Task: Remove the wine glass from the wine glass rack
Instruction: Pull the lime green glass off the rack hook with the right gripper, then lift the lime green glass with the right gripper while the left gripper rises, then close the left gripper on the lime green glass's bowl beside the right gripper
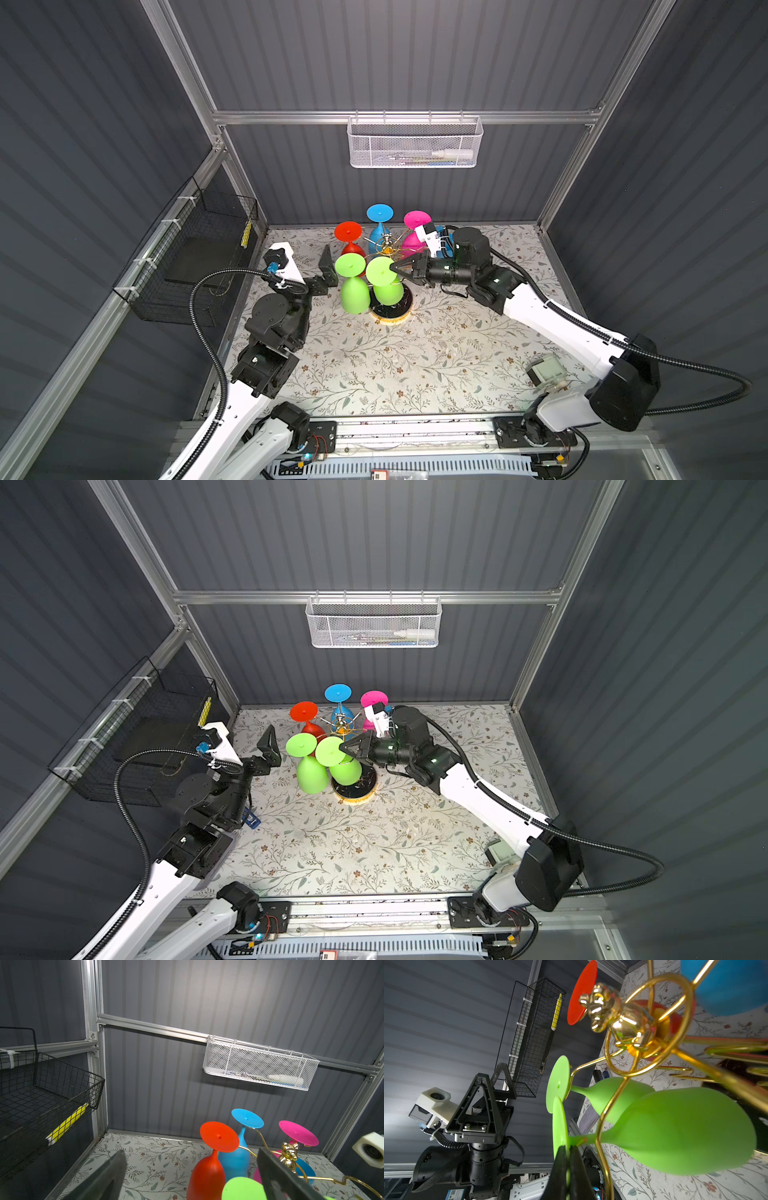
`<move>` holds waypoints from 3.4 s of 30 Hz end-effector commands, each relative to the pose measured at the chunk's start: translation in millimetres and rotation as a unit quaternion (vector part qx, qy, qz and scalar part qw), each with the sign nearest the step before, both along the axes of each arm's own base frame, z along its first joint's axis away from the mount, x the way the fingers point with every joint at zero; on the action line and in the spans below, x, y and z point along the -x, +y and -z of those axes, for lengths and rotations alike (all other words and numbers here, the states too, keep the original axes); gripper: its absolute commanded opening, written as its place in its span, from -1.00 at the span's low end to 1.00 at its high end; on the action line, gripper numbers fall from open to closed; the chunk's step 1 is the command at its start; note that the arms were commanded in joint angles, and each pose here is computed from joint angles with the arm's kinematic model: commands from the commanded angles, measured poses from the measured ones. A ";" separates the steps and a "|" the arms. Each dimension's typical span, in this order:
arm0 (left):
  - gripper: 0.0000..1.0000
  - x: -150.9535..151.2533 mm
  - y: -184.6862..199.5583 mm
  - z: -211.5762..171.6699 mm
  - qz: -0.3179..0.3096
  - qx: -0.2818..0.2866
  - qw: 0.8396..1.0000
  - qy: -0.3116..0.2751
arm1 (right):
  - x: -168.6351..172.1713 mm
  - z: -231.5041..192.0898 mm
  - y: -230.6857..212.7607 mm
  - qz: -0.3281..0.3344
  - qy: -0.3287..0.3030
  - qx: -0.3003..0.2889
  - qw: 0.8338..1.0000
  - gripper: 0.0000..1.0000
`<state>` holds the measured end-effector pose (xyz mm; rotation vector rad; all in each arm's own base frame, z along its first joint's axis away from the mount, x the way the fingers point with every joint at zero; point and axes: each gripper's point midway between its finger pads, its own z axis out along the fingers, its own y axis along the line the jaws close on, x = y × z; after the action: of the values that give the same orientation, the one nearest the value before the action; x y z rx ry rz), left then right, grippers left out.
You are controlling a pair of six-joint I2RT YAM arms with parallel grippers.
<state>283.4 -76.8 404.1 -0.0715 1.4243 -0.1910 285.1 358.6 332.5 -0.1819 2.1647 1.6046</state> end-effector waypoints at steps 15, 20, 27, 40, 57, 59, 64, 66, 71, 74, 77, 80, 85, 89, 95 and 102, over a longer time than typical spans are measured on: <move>0.99 -0.8 4.1 -6.1 -0.012 -0.001 1.000 -0.007 | 40.4 -13.9 -13.5 -0.053 -0.056 0.007 0.997 -1.00; 0.99 -2.0 3.3 -7.2 -0.012 0.000 1.000 -0.009 | 50.1 -11.5 -19.7 -0.064 -0.060 0.020 0.996 -1.00; 0.99 -6.3 0.0 -8.7 -0.010 0.000 1.000 -0.010 | 67.0 -14.9 -29.3 -0.080 -0.072 0.015 0.994 -1.00; 0.99 -13.0 -8.3 -18.3 0.003 0.008 1.000 -0.020 | 69.5 -21.7 -88.3 -0.027 -0.067 0.005 0.997 -1.00; 0.71 -20.3 -81.9 -44.7 0.192 0.025 0.981 -0.002 | 42.6 -126.5 -173.1 0.048 -0.184 -0.095 0.977 -1.00; 0.65 -21.4 -96.1 -49.3 0.228 0.028 0.973 0.002 | 42.3 -145.4 -174.7 0.038 -0.206 -0.113 0.971 -1.00; 0.61 -27.4 -126.6 -55.5 0.301 0.034 0.953 0.016 | 49.2 -181.0 -177.3 0.026 -0.259 -0.119 0.958 -1.00; 0.61 -27.8 -139.7 -58.1 0.335 0.032 0.941 0.018 | 53.0 -191.3 -177.1 0.019 -0.274 -0.122 0.954 -1.00; 0.59 -27.6 -172.6 -64.4 0.429 0.032 0.902 0.022 | 60.8 -210.8 -176.5 0.003 -0.300 -0.143 0.943 -1.00; 0.58 -30.5 -183.5 -64.9 0.470 0.042 0.882 0.023 | 62.3 -217.4 -176.0 -0.005 -0.307 -0.152 0.940 -1.00; 0.57 -32.9 -189.4 -66.9 0.510 0.058 0.858 0.020 | 64.4 -221.6 -176.3 -0.005 -0.315 -0.153 0.937 -1.00; 0.57 -35.9 -192.7 -67.6 0.542 0.075 0.837 0.020 | 67.7 -226.4 -176.6 -0.006 -0.324 -0.154 0.933 -1.00; 0.56 -25.6 -204.9 -74.2 0.613 0.087 0.785 0.008 | 67.3 -227.7 -175.7 -0.004 -0.325 -0.157 0.933 -1.00; 0.56 -22.1 -209.1 -75.5 0.638 0.094 0.764 0.007 | 60.8 -226.2 -173.1 -0.004 -0.326 -0.160 0.932 -1.00; 0.56 -18.3 -210.4 -73.3 0.652 0.097 0.752 0.007 | 52.6 -225.8 -159.8 -0.022 -0.320 -0.169 0.932 -1.00; 0.56 -11.0 -210.1 -78.5 0.668 0.103 0.737 0.001 | 52.5 -227.4 -146.7 -0.043 -0.321 -0.178 0.929 -1.00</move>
<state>304.3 -287.6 469.6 0.7626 1.2570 -1.5145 249.2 211.9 535.2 -0.5302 1.4662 1.6811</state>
